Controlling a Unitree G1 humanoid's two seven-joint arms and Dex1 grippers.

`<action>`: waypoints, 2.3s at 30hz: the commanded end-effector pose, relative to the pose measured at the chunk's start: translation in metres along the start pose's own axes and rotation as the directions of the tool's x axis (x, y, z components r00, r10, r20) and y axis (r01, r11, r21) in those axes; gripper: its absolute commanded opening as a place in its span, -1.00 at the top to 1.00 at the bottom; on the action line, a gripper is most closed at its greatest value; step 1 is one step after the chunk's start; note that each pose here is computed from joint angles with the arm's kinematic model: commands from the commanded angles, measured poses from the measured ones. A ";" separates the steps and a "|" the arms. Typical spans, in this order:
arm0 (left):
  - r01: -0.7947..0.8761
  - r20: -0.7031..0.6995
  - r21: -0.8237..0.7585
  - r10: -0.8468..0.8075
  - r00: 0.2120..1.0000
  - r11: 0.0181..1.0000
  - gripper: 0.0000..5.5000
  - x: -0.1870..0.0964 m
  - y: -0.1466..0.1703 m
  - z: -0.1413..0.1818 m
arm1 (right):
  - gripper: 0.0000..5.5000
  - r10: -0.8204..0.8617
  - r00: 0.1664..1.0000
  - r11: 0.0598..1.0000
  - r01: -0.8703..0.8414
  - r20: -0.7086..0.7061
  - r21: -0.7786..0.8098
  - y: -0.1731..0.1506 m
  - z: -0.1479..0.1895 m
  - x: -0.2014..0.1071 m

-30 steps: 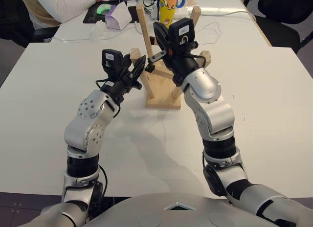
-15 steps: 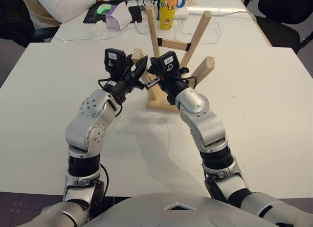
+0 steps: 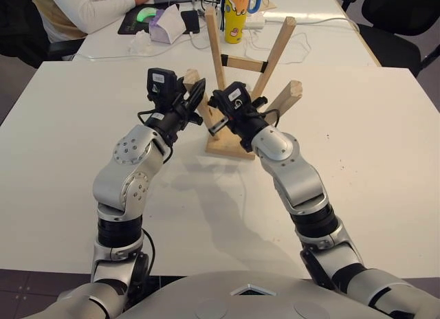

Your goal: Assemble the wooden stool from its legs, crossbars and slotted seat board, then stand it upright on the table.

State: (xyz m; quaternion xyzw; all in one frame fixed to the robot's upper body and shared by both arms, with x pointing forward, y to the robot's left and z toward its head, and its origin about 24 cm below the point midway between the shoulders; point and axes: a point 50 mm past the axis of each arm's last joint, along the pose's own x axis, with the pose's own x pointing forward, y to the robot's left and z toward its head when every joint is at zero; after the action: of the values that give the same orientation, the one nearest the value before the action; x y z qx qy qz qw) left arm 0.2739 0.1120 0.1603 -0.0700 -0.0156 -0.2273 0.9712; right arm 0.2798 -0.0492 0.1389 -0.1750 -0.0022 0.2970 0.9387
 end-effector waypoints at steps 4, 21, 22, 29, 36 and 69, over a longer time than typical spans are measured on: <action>0.061 0.058 0.012 -0.061 0.996 0.998 0.43 0.003 -0.014 0.012 | 1.00 0.152 0.893 0.987 -0.117 -0.424 0.106 0.018 -0.098 -0.019; 0.053 0.076 0.001 -0.053 0.996 0.999 0.43 0.002 -0.018 0.015 | 1.00 -0.433 0.774 0.894 0.304 0.462 0.329 -0.054 0.082 -0.024; 0.053 0.075 0.000 -0.053 0.996 0.999 0.43 0.002 -0.018 0.015 | 1.00 -0.439 0.766 0.891 0.305 0.469 0.336 -0.055 0.085 -0.025; 0.047 0.074 -0.001 -0.047 0.996 0.999 0.43 0.001 -0.018 0.015 | 1.00 -0.323 0.861 0.938 0.234 0.392 0.257 -0.038 0.072 -0.013; 0.040 0.089 -0.005 -0.039 0.995 0.999 0.43 -0.001 -0.020 0.019 | 1.00 0.119 0.907 0.990 -0.076 -0.403 0.121 0.019 -0.082 -0.012; 0.046 0.093 -0.004 -0.046 0.995 0.999 0.43 0.003 -0.017 0.019 | 1.00 -0.249 0.949 0.963 0.221 0.192 0.155 -0.029 0.028 0.008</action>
State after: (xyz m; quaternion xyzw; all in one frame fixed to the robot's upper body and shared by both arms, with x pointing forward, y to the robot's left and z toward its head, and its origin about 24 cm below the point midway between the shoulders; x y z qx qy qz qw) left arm 0.2690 0.0999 0.1750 -0.0849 -0.0472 -0.2378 0.9664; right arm 0.2951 -0.0666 0.2171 -0.0157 -0.2278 0.1459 0.9626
